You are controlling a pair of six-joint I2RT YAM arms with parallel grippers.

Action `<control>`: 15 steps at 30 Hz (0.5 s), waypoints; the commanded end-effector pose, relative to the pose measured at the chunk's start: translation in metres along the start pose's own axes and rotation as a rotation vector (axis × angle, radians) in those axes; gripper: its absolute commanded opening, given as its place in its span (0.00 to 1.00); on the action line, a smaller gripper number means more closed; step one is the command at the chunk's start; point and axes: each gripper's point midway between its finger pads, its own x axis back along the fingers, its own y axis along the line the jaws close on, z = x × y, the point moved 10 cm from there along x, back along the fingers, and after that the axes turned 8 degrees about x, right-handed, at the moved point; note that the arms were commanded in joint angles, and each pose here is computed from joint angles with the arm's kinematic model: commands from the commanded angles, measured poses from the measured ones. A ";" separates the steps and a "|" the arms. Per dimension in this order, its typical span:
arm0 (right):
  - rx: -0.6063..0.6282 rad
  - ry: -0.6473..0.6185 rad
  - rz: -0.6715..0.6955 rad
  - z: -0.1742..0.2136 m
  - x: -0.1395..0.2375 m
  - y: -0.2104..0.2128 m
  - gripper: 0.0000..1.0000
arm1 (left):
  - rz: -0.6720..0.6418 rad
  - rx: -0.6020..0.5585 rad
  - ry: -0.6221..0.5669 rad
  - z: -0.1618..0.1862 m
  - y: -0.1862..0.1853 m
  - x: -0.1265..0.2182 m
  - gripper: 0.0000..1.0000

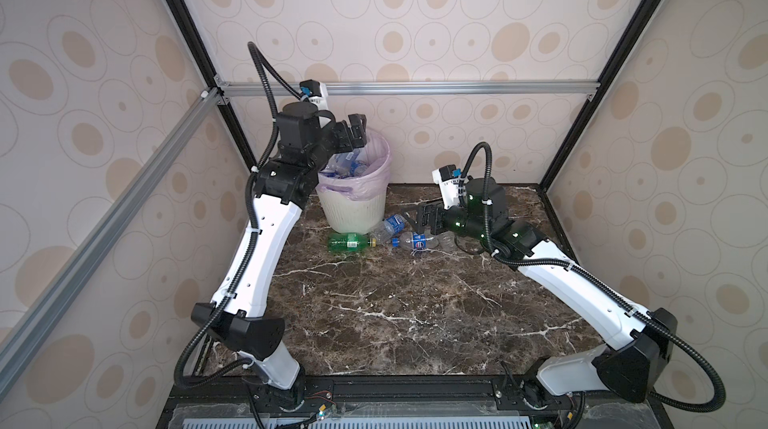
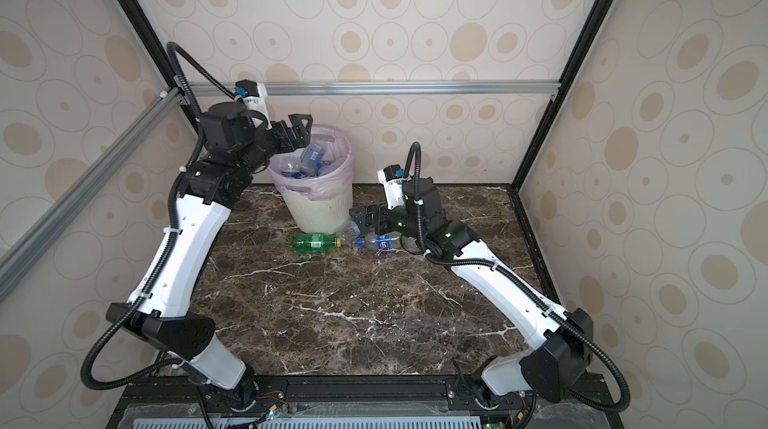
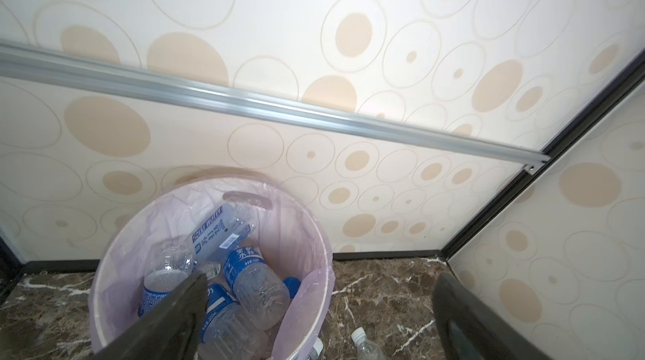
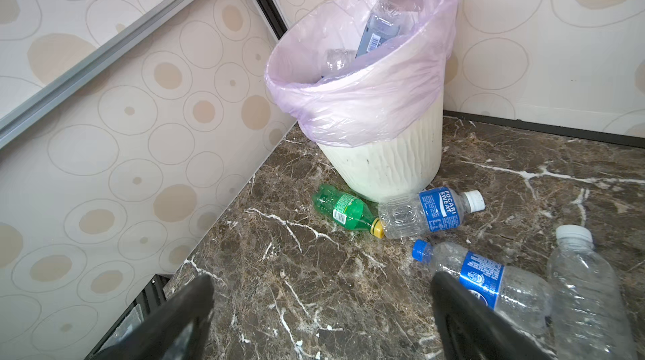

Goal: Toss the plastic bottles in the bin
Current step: 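Open left gripper to drop the soda water bottle into the bin, then lower both grippers back toward the bottle pile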

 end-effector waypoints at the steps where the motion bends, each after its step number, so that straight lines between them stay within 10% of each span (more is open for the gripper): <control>1: -0.017 -0.030 -0.021 -0.001 0.010 0.006 1.00 | 0.000 0.014 0.056 0.018 0.005 -0.010 0.99; 15: -0.051 0.066 0.072 0.024 0.005 -0.007 1.00 | -0.028 0.055 0.202 0.077 0.032 0.022 0.99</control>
